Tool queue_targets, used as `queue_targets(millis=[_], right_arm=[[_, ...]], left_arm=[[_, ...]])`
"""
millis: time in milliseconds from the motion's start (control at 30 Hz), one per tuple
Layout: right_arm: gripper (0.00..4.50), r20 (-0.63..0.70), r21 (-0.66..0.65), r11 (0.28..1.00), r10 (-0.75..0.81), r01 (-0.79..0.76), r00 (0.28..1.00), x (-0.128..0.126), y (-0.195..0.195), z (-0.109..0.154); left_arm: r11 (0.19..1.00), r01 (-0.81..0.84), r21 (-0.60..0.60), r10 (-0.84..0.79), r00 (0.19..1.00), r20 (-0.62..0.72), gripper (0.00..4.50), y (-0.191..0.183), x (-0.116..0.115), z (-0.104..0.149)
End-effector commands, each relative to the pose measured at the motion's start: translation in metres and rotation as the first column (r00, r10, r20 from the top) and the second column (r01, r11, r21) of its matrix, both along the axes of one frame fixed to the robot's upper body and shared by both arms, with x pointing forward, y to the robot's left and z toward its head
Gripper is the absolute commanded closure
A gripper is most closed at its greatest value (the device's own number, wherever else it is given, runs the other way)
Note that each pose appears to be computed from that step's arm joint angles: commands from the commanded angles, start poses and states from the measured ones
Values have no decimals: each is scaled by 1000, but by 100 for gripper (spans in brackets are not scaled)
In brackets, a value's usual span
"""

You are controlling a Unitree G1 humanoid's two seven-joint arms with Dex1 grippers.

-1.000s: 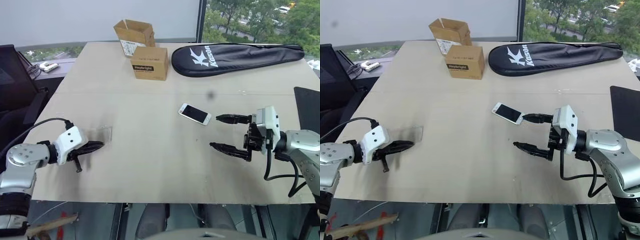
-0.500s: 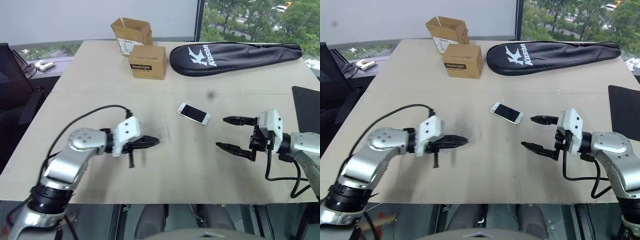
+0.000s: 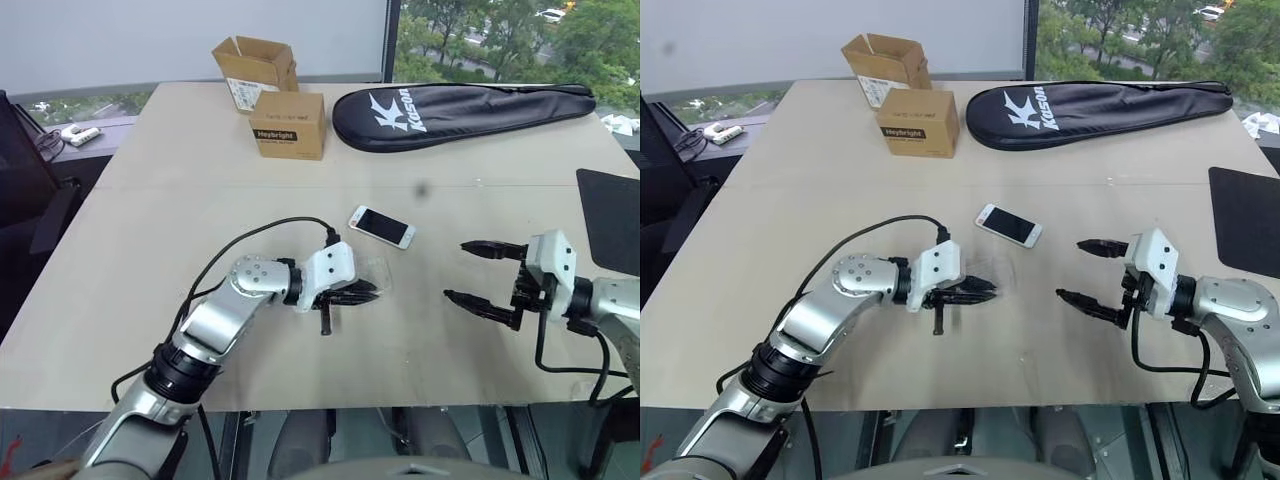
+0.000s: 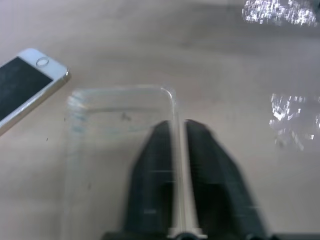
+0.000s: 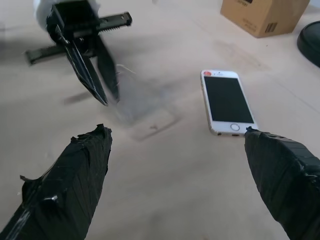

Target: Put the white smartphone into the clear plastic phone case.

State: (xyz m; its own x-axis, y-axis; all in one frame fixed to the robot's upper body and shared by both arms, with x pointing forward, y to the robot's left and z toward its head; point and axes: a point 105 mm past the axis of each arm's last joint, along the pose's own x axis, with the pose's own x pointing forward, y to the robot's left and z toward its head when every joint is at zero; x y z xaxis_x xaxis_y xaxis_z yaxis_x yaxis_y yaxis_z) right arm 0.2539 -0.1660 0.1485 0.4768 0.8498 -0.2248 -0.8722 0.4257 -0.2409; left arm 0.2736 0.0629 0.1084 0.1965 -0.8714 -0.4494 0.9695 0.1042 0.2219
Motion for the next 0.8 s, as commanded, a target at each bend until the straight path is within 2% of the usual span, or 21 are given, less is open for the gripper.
queue_targets(millis=[33, 167, 200, 367, 500, 567, 700, 800], right_arm=[[0, 46, -45, 999, 10, -8, 999, 3, -4, 5], [0, 68, -46, 989, -140, 144, 988, 49, -2, 4], [0, 69, -49, 987, -146, 150, 987, 58, 4, 3], [0, 48, -58, 984, -168, 170, 985, 91, 32, -4], [0, -20, -69, 987, -146, 145, 989, 110, 57, -15], [0, -39, -89, 987, -139, 135, 990, 116, 63, -20], [0, -110, -147, 976, -180, 163, 977, 133, 66, -36], [0, -167, -205, 971, -163, 127, 972, 133, 66, -48]], left_arm=[[999, 28, -33, -25, 997, 70, 222, -4, 1, 13], [992, -19, -124, 28, 997, 66, 33, 8, 2, 35], [990, -37, -136, 46, 997, 63, 8, 15, 1, 41], [969, -189, -158, 198, 979, 42, 8, 57, -3, 59], [916, -388, -103, 393, 919, 29, 8, 109, -8, 54], [895, -438, -86, 441, 897, 24, 8, 123, -13, 52], [862, -501, -69, 503, 864, 7, 8, 138, -25, 49], [856, -512, -77, 513, 858, 1, 8, 136, -30, 50]])
